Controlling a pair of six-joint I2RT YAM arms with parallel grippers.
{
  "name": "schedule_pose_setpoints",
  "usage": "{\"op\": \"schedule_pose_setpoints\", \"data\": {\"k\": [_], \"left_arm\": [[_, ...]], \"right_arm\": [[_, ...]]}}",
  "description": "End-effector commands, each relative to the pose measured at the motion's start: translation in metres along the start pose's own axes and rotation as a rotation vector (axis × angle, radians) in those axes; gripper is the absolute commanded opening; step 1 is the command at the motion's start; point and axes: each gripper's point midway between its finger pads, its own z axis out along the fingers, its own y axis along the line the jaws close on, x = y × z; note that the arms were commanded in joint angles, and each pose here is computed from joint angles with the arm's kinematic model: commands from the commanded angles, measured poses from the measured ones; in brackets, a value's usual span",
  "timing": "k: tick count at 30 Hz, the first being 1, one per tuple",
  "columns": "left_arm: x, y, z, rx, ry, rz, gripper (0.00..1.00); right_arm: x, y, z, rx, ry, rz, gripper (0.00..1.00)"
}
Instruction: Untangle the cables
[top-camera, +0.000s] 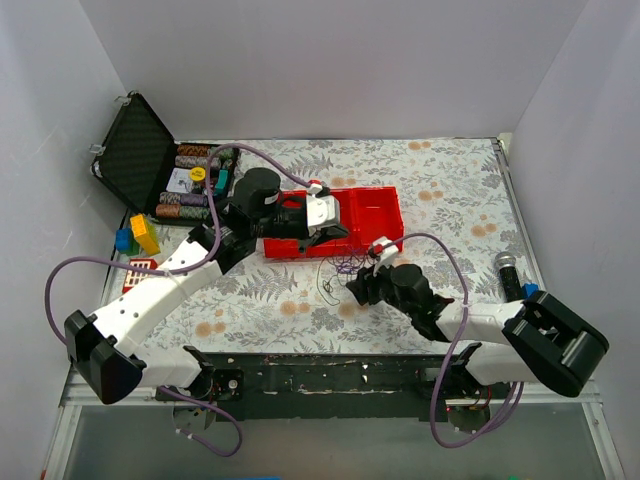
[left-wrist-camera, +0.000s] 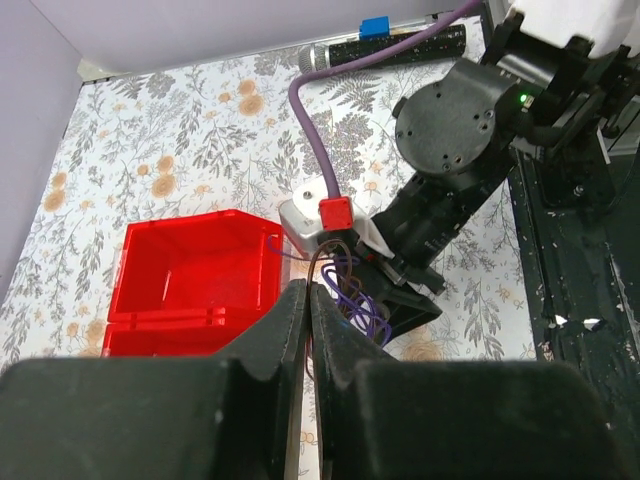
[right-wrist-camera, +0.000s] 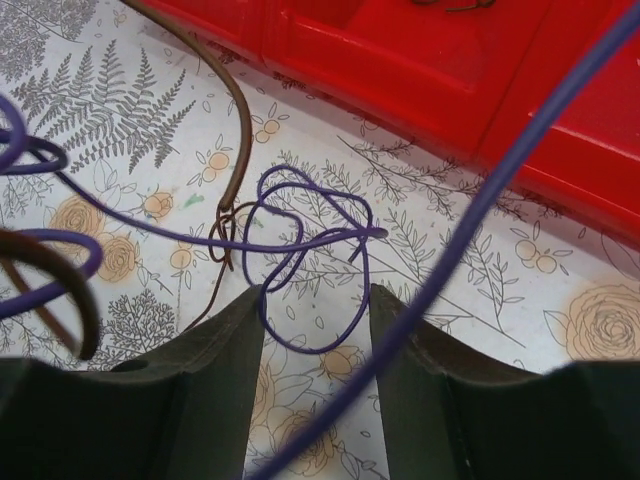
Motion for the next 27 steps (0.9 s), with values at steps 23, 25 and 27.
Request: {"op": "schedule_pose_setpoints", "data": {"k": [23,25,27], "left_arm": [[-0.145,0.057,-0.071,-0.374,-0.241,0.304,0.00],[-0.164,0.064,-0.085,-0.434,-0.273,0.362,0.00],[-0.186,0.070,-0.100,-0.500,-0.314,0.420,0.00]], "right_arm": [[0.032,-0.032,-0.031,0.210,0.104,0.147,0.01],[0.037,-0.040,-0.040,0.259,0.114,0.168,0.01],[0.041,-0.045,-0.048,0.294,0.125,0.189,0.01]]}}
